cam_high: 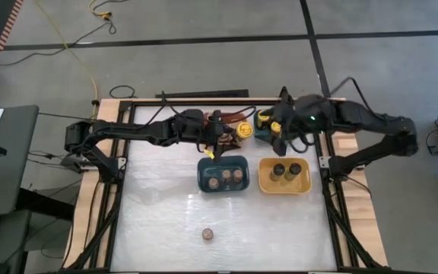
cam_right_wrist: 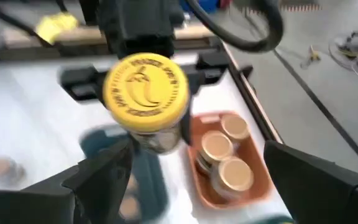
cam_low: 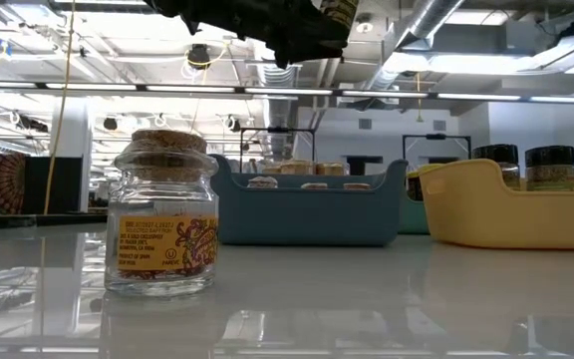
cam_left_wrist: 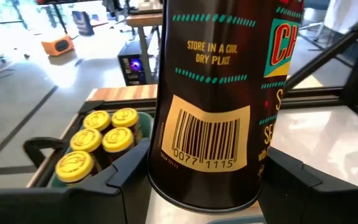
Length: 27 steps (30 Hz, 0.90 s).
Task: Sort spices by type
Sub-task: Put the yellow spice bottle into the green bin
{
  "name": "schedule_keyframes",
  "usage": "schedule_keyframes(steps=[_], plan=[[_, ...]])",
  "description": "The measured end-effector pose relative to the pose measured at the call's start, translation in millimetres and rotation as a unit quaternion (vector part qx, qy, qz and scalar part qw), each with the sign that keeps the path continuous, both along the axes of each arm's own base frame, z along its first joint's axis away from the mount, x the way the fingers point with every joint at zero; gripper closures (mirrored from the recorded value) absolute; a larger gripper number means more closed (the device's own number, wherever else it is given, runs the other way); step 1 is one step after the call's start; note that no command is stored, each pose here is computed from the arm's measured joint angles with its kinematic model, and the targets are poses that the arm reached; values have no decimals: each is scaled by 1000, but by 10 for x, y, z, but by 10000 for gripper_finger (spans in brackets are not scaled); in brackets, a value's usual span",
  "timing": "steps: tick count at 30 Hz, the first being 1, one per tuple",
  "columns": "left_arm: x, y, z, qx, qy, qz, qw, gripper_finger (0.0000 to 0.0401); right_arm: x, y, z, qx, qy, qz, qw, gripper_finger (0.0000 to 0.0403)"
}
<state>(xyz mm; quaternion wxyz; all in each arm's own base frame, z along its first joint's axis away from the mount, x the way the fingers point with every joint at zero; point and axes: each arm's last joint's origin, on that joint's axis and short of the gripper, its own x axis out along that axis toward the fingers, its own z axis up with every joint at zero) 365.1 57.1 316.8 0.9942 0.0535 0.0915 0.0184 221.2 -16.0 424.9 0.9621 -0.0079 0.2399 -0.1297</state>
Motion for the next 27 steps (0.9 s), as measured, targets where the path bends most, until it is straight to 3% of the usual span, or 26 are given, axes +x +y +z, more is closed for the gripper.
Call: schedule_keyframes(steps=[6,11,27], plan=[[0,-9,0,-27,-1,-12,1000,182,245,-123,233,-26,121,19,992,12],[-3,-14,-20,-45,8,-16,999,182,470,-151,326,-46,183,67,980,12],[-8,-17,-42,-67,20,-24,997,182,962,-95,259,-52,258,158,952,12]])
